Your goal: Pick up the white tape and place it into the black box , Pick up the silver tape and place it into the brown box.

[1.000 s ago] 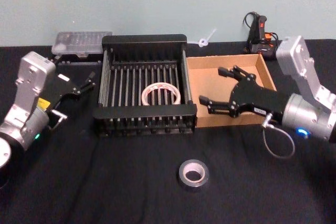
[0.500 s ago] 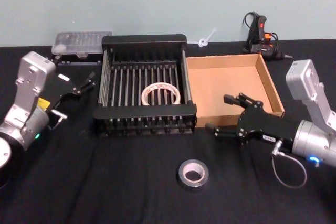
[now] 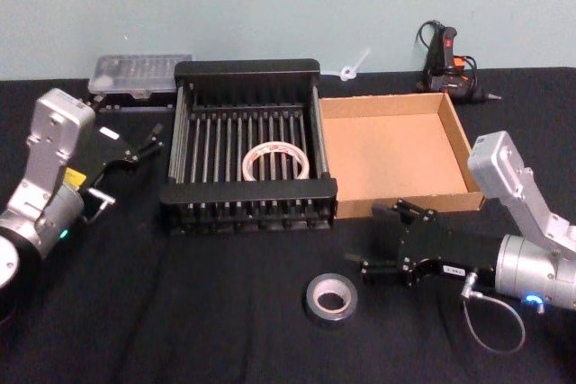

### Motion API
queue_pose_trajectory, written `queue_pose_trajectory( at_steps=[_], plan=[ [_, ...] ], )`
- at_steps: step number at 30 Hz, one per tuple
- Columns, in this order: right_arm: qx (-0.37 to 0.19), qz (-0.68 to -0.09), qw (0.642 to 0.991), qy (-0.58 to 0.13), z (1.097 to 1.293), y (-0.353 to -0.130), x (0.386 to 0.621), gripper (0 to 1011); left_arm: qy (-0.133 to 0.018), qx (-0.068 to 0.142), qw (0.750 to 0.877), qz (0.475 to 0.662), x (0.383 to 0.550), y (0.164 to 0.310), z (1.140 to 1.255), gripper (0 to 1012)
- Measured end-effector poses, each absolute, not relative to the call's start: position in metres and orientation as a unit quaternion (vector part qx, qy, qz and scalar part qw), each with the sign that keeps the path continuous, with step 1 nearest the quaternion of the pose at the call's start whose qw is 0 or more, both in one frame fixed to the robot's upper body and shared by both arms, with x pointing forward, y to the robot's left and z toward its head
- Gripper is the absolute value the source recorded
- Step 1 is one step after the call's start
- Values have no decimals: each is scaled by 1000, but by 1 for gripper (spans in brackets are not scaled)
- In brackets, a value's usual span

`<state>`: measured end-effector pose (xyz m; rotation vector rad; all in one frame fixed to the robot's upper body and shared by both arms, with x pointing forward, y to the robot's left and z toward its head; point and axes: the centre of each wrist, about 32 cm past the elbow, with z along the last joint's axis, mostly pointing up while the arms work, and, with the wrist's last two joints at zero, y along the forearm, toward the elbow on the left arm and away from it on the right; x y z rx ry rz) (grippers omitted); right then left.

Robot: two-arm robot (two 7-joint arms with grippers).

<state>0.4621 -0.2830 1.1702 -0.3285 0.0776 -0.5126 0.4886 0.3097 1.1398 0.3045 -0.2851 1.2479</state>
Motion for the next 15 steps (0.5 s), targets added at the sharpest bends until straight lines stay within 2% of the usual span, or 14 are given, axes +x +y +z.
queue_pose_trajectory(
  at_steps=[15],
  plan=[
    [-186, -237, 951, 69, 1162, -279, 457, 1002, -132, 142, 791, 580, 489, 310, 1140, 1001]
  ],
)
